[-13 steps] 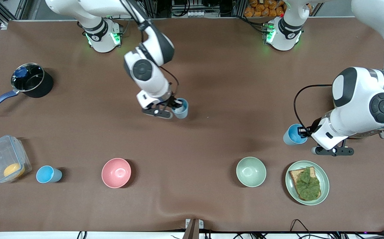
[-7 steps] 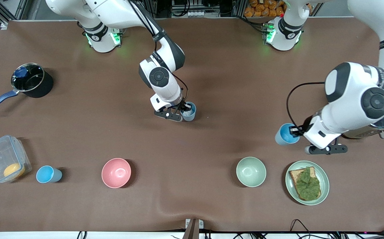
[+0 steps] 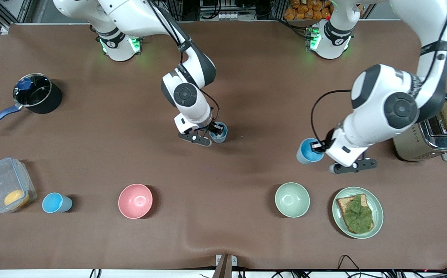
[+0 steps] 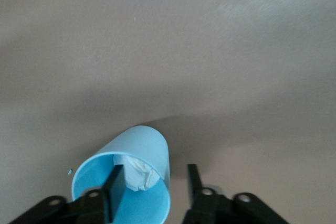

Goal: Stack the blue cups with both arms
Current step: 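Carry the right cup toward the table center while the left gripper follows, then set the right cup down and open the right gripper, then lower the left cup into the placed cup while the right gripper withdraws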

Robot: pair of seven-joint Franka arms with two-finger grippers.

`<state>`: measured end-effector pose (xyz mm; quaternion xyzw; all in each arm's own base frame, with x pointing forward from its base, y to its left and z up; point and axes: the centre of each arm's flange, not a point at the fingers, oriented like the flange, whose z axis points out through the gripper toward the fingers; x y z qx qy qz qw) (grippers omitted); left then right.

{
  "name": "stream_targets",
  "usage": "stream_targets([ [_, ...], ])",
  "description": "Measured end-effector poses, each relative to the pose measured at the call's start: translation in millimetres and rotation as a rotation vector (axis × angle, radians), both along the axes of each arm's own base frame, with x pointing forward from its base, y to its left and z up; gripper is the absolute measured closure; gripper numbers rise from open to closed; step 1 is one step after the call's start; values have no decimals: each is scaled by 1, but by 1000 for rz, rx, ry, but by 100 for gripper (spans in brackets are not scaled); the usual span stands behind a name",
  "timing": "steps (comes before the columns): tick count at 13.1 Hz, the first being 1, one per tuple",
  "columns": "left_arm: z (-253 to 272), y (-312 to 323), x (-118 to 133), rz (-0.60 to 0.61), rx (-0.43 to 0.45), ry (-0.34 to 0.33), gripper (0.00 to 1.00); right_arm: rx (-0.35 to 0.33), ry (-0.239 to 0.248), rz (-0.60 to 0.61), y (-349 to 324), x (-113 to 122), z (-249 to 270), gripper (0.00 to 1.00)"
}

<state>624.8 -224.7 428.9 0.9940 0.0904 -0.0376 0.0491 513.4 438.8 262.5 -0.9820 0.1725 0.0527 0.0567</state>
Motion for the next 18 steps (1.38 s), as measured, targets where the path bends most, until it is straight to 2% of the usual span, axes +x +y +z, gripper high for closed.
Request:
stream_targets([
  [2,-3,-22,-7,39,-4,7,97,-7,33,-3,-15,23,31,18],
  [4,-6,-52,-17,74,-8,10,97,-4,59,26,-45,47,63,16],
  [6,-7,-88,-31,123,-13,7,97,12,55,61,-81,66,90,15],
  [10,-17,-158,-61,206,-44,-10,97,33,71,134,-158,87,143,2],
  [12,-30,-181,-72,227,-52,-4,97,16,89,176,-207,87,184,0],
  [14,-45,-205,-86,237,-38,-1,97,21,85,224,-260,79,235,0],
  [18,-67,-241,-110,229,-13,-15,97,48,0,270,-347,50,319,0],
])
